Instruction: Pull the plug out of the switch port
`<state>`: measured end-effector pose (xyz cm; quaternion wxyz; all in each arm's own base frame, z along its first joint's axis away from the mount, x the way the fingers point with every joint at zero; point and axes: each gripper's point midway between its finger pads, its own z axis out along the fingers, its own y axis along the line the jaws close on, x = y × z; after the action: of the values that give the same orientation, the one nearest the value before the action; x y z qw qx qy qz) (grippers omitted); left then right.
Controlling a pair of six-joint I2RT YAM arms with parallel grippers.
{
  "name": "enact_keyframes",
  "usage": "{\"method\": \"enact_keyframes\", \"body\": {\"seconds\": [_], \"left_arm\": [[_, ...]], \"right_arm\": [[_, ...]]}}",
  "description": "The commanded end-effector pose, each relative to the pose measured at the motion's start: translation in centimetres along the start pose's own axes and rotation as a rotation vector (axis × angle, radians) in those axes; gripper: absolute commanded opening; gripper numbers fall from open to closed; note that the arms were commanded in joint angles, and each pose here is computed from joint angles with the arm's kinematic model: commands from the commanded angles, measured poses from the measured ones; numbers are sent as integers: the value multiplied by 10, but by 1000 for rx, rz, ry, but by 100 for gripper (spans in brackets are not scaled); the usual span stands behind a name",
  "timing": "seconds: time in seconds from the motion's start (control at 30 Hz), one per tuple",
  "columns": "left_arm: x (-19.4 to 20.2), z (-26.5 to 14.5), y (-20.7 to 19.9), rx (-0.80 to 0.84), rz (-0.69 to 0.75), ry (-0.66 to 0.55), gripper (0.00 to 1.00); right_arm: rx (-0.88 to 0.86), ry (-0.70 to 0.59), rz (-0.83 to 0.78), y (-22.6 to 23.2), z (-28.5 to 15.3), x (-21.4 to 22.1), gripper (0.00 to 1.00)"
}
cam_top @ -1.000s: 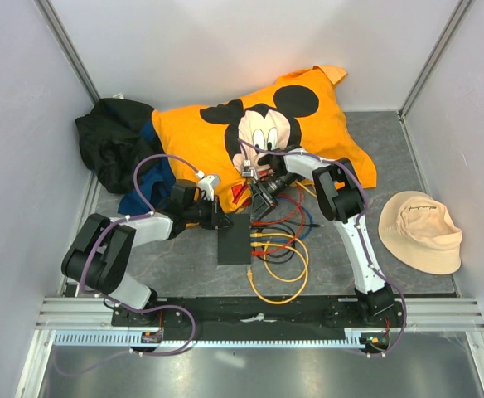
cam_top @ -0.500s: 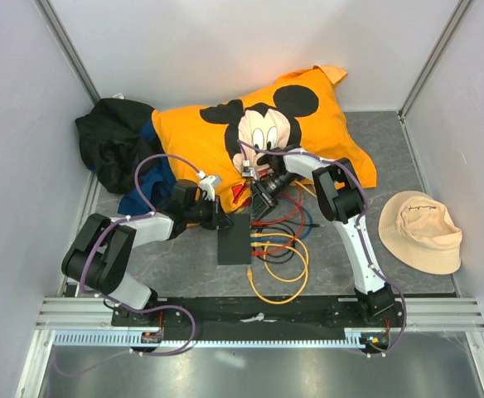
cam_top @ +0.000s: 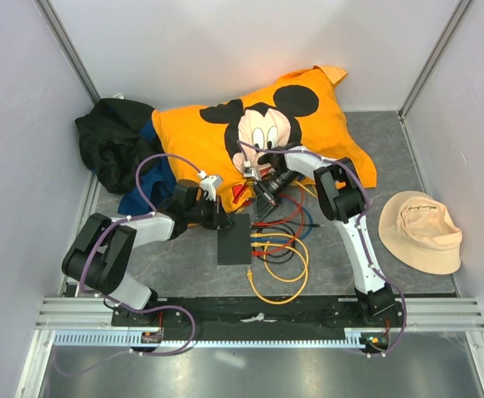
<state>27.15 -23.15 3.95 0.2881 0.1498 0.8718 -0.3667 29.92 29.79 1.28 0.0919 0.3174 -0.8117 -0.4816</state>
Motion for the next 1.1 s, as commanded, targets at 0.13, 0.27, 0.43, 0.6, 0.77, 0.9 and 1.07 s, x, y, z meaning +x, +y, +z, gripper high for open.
{"method": "enact_keyframes", "body": {"seconds": [0.13, 0.27, 0.43, 0.6, 0.77, 0.9, 1.07], "left_arm": [[44, 0, 33, -157, -30, 132, 2], [45, 1, 32, -156, -25, 135, 2], [44, 1, 32, -157, -15, 133, 2], [43, 1, 31, -155, -7, 129, 2], [40, 2, 30, -150, 1, 122, 2], [38, 1, 28, -144, 11, 114, 2], [37, 0, 26, -137, 24, 109, 2]], "right_arm": [[289, 208, 3, -104, -40, 62, 0], [297, 213, -23, -105, -43, 61, 0], [291, 160, -78, -83, -56, 44, 0], [335, 58, -228, -22, -96, 17, 0], [389, -15, -323, 32, -128, 12, 0], [433, -95, -390, 77, -152, 11, 0], [502, -127, -344, 84, -176, 35, 0]]}}
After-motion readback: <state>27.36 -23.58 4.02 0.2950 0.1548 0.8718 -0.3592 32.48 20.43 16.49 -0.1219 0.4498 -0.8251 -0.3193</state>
